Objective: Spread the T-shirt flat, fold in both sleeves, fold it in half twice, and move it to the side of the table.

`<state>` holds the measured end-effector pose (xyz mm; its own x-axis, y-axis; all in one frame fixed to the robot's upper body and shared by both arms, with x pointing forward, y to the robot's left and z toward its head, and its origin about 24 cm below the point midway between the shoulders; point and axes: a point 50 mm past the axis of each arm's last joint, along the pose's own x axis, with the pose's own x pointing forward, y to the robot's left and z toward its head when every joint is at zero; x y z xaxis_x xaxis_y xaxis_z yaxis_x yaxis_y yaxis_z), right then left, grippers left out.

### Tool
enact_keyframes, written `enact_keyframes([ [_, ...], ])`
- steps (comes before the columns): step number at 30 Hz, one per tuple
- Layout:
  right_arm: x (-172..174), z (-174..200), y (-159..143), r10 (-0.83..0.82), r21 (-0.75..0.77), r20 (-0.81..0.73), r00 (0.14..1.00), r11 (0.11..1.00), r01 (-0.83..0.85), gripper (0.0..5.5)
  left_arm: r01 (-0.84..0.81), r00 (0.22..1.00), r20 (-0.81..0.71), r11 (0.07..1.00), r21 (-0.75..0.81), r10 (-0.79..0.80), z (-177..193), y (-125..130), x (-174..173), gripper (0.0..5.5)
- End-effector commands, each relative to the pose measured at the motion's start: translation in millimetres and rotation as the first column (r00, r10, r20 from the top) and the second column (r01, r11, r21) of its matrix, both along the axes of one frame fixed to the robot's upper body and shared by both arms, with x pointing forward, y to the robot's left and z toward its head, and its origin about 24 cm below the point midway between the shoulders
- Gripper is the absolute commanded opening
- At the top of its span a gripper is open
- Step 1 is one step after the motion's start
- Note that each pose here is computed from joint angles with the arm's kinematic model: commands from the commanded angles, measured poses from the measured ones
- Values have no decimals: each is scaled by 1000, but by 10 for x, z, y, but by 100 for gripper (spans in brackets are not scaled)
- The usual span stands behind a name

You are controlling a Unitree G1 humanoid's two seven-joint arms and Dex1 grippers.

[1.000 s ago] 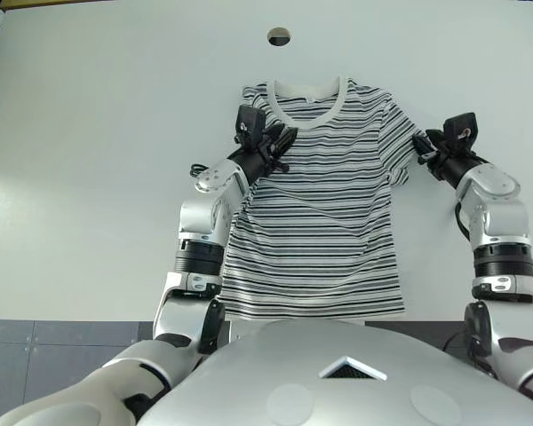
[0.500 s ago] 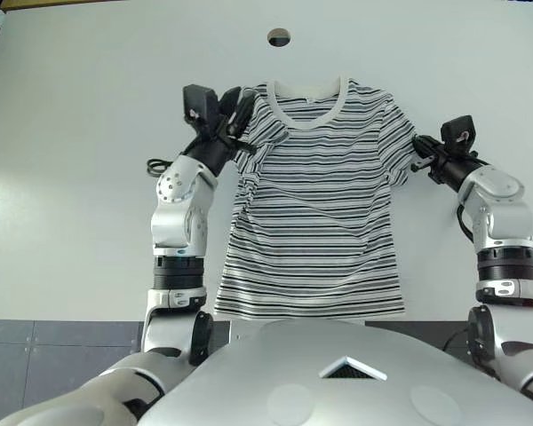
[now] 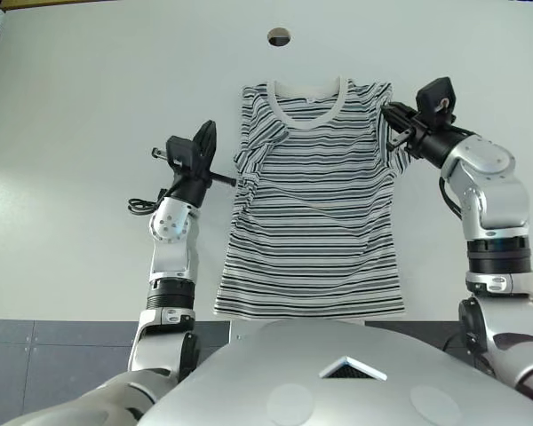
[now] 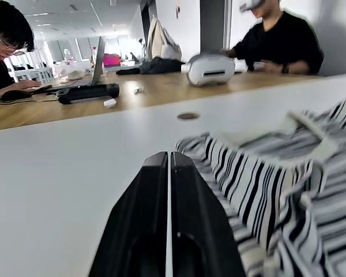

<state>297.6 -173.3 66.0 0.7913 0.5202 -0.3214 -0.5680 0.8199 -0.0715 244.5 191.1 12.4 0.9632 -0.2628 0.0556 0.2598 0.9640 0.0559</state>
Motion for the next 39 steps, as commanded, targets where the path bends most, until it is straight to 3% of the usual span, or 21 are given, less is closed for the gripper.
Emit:
enact_keyframes([
  [1, 120, 41, 279, 66, 10, 23, 998, 998, -67, 10, 31, 999, 31, 999, -28, -30, 21, -62, 43, 13],
  [5, 209, -3, 581, 137, 9, 8, 990, 990, -137, 10, 25, 999, 33, 999, -33, -24, 7, -87, 89, 13],
  [10, 144, -371, 773, 221, -108, -102, 970, 967, -232, 10, 17, 999, 41, 998, -55, -15, 21, -99, 110, 13],
  [16, 30, -670, 669, 235, -202, -186, 954, 941, -271, 108, 3, 998, 56, 997, -78, 1, 54, -85, 100, 10],
  [20, 56, -533, 648, 226, -133, -117, 967, 961, -241, 179, 9, 998, 59, 998, -62, -5, 55, -51, 90, 10],
  [23, 58, -213, 487, 225, -23, 34, 974, 974, -225, 179, 69, 995, 77, 997, -48, -65, 58, -36, 11, 10],
  [25, -11, -31, 357, 238, 29, 120, 964, 970, -243, 179, 70, 986, 149, 997, 5, -70, 132, 18, -43, 10],
  [28, -245, 326, 48, 274, 85, 247, 929, 949, -302, 179, 170, 954, 216, 970, 176, -206, 376, 206, -136, 10],
  [30, -399, 431, -103, 304, -15, 303, 904, 949, -314, 179, 229, 924, 235, 927, 297, -303, 544, 277, -187, 10],
  [32, -567, 324, -229, 363, -197, 275, 890, 928, -318, 185, 334, 885, 126, 799, 501, -449, 571, 323, -314, 29],
  [33, -673, 235, -285, 432, -337, 245, 868, 878, -341, 185, 390, 863, 44, 718, 577, -504, 552, 361, -411, 41],
  [34, -834, 164, -338, 567, -553, 224, 793, 743, -376, 185, 451, 837, -71, 612, 650, -542, 503, 445, -530, 62],
  [36, -1121, 22, -402, 784, -791, 99, 613, 436, -429, 185, 546, 780, -260, 414, 729, -570, 390, 580, -710, 98],
  [37, -1230, -33, -430, 850, -843, 37, 526, 309, -441, 185, 582, 749, -333, 329, 744, -573, 334, 629, -781, 106],
  [39, -1360, -93, -465, 906, -873, -7, 423, 200, -444, 185, 657, 685, -451, 218, 722, -572, 214, 721, -902, 146],
])
